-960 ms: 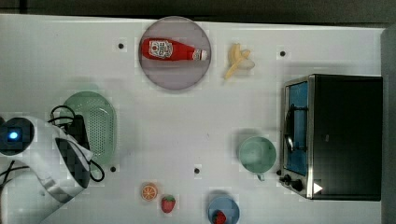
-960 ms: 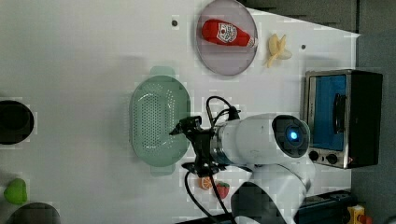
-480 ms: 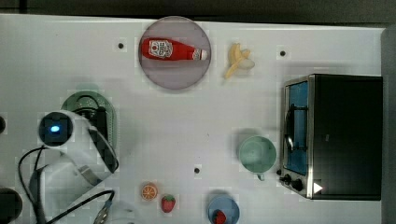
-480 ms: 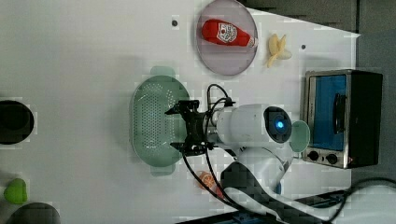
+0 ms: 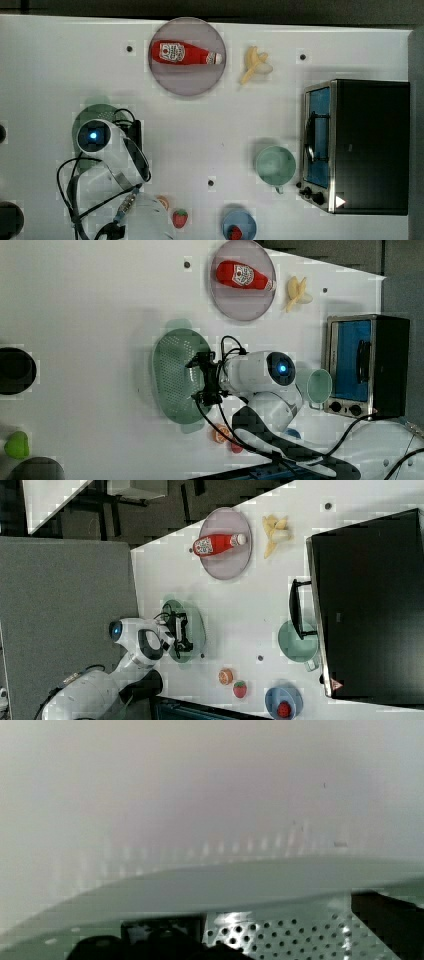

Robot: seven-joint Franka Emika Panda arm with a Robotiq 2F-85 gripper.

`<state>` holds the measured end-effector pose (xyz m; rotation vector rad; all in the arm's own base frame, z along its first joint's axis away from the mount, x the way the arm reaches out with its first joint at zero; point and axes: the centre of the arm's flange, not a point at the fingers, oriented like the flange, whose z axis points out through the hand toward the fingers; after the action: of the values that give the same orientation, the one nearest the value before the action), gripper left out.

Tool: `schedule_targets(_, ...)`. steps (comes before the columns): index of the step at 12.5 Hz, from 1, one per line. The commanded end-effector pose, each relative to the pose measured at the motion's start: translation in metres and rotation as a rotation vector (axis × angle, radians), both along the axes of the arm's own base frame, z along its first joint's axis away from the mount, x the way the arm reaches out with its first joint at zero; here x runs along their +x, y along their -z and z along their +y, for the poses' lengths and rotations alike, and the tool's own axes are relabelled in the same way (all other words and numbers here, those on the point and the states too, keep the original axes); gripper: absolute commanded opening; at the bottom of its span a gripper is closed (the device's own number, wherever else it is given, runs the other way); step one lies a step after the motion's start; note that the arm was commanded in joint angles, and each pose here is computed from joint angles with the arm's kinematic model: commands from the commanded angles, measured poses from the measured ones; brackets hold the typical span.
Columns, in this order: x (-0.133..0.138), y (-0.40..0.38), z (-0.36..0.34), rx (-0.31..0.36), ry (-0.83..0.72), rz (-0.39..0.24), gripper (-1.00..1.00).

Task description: Drag strainer left to right.

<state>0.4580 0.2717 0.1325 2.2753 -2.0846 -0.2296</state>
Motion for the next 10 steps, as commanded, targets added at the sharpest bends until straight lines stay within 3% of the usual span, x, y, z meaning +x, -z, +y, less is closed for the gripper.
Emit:
schedule_targets(1,0.017,-0.031,0.003,0.014,0.069,-0.063,1.0)
schedule_targets(10,0.017,-0.03,-0.09,-0.077,0.104,-0.063,1.0)
